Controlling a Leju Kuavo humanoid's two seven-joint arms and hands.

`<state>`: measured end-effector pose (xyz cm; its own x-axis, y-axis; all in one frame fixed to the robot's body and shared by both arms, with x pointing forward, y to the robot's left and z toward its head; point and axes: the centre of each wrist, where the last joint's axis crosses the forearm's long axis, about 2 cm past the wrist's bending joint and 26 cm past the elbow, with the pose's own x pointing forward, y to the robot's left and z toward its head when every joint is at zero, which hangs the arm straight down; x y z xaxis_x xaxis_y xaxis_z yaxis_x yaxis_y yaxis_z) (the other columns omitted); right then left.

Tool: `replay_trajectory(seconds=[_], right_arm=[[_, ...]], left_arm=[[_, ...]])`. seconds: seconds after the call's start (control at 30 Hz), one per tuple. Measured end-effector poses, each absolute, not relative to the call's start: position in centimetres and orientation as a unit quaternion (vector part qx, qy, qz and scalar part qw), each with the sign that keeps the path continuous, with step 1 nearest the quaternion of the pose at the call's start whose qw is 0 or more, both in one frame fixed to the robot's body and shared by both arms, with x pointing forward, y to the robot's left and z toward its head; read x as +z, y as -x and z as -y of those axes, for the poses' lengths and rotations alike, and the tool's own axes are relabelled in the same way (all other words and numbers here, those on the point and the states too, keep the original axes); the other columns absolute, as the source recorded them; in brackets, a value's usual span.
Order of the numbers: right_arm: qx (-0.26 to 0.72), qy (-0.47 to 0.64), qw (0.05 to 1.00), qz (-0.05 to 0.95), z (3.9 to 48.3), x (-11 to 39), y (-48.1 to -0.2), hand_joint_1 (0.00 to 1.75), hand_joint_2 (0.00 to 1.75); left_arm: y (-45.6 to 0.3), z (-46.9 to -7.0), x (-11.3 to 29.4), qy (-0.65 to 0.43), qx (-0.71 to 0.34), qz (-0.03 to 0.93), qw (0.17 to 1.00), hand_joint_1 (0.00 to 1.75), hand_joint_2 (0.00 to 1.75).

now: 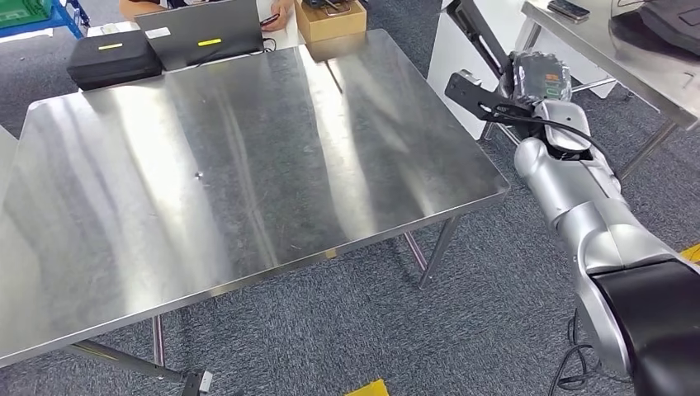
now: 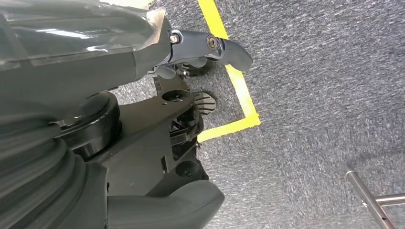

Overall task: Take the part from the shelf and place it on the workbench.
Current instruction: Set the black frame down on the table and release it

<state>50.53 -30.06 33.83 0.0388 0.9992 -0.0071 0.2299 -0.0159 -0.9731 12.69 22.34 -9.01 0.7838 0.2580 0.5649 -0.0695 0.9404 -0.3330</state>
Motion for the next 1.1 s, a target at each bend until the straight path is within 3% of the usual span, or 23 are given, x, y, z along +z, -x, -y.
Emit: replay_trajectory(seconds=[0.67, 1.1], right_arm=[[0.475, 0.574, 0.440, 0.501, 27.4, 31.1, -50.4, 1.75, 1.75], [0.546, 0.592, 0.364, 0.468, 22.8, 26.8, -49.0, 1.75, 1.75]], left_arm=[[-13.0, -22.7, -9.0, 0.141, 0.091, 0.320, 0.933, 0.00, 1.75], [-13.1, -22.8, -9.0, 0.111, 0.049, 0.348, 0.930, 0.00, 1.75]])
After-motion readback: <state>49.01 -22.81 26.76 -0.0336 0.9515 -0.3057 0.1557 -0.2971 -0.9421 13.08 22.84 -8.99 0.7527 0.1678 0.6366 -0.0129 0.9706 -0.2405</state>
